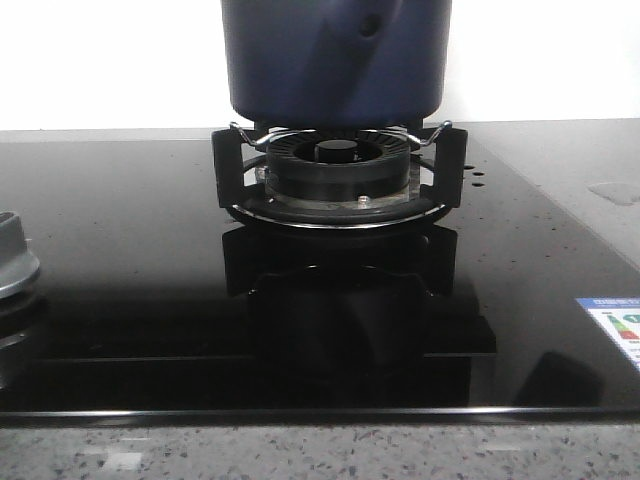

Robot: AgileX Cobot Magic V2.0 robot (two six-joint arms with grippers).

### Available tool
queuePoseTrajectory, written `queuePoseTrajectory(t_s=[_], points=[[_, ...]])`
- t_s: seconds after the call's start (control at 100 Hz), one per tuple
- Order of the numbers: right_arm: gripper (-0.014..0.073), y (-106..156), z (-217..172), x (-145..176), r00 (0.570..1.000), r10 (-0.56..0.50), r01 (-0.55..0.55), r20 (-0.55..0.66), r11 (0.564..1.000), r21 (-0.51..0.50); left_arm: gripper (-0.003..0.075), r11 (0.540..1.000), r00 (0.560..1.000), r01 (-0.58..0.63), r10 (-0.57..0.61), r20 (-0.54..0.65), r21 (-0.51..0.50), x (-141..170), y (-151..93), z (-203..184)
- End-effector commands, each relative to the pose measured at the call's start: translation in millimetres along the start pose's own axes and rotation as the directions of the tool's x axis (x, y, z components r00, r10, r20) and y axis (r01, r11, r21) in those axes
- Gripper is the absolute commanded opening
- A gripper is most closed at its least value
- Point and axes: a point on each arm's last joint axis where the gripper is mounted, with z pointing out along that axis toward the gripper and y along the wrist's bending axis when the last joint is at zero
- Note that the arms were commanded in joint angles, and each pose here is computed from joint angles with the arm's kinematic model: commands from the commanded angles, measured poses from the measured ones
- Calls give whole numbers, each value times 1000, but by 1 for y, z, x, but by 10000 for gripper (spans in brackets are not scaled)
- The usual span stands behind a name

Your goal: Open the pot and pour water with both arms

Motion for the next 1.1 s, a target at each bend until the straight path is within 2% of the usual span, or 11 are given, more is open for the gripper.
queuePoseTrajectory(t_s=[0.0, 0.14, 0.28, 0.47, 0.61, 0.76, 0.9, 1.09], points=[[222, -5, -13, 17, 992, 107, -104, 66, 993, -49, 274, 1000, 994, 23, -21, 110, -17, -21, -5, -7], [222, -1, -18, 74, 976, 217, -217, -10, 972, -93, 274, 1000, 994, 26, -24, 108, -17, -20, -4, -6], [222, 7, -21, 108, 961, 267, -274, -72, 954, -124, 274, 1000, 994, 26, -24, 108, -15, -20, -4, -6], [222, 13, -10, 131, 946, 281, -303, -161, 944, -132, 274, 1000, 994, 28, -26, 108, -15, -20, -4, -6], [222, 17, -5, 135, 942, 289, -316, -172, 935, -159, 274, 1000, 994, 27, -26, 107, -6, -20, -5, -6], [237, 16, -2, 141, 936, 288, -319, -202, 937, -143, 274, 1000, 994, 29, -30, 105, 9, -20, -6, -6], [349, 16, -2, 141, 935, 286, -318, -208, 939, -135, 274, 999, 994, 31, -32, 105, 9, -20, -6, -6], [603, 19, -2, 135, 942, 296, -323, -160, 928, -185, 274, 999, 994, 31, -32, 105, 9, -20, -6, -6]])
